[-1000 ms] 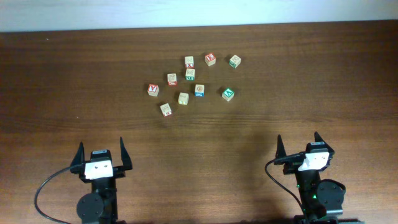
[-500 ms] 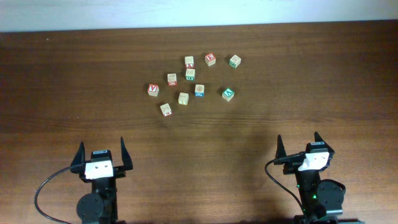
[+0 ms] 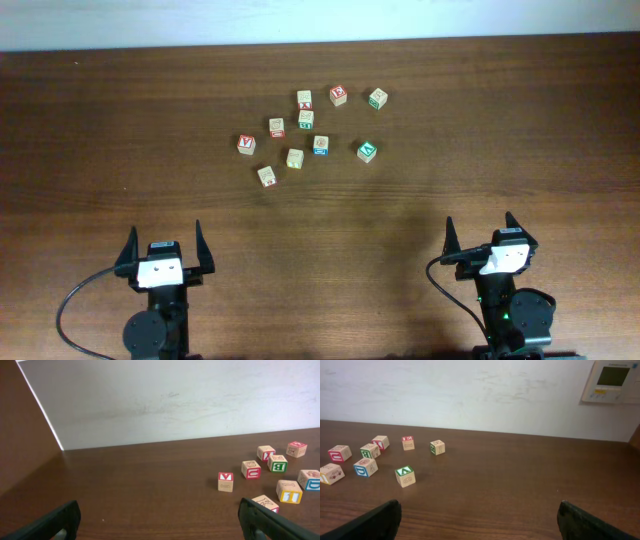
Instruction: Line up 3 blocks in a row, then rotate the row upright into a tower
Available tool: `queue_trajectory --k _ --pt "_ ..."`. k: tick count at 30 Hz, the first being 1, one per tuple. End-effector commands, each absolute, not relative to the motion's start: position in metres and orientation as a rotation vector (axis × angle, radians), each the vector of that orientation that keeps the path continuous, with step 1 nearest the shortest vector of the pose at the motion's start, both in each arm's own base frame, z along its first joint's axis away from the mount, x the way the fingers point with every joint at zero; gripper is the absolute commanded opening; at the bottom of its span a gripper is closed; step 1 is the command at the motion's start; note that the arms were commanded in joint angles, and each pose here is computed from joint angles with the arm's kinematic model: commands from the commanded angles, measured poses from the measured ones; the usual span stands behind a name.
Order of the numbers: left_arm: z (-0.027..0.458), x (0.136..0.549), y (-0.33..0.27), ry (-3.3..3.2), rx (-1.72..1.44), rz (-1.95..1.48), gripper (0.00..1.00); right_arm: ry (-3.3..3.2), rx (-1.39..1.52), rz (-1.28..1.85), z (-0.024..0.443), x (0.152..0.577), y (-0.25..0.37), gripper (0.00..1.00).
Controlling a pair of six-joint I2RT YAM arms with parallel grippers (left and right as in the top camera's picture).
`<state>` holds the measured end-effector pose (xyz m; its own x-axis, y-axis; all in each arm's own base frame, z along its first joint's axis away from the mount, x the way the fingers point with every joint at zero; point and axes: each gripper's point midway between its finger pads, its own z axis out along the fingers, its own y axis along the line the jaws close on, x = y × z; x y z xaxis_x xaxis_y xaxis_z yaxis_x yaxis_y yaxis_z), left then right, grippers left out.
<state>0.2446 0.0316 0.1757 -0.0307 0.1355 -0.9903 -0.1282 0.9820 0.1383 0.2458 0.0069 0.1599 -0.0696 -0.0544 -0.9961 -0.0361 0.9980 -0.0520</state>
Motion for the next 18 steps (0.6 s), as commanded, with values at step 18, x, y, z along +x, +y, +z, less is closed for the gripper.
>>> queue_trajectory --k 18 --pt "0.1886 0.2426 0.0299 1.558 0.02 0.212 0.99 1.603 -0.058 -0.025 0.1766 0.2442 0.0053 0.99"
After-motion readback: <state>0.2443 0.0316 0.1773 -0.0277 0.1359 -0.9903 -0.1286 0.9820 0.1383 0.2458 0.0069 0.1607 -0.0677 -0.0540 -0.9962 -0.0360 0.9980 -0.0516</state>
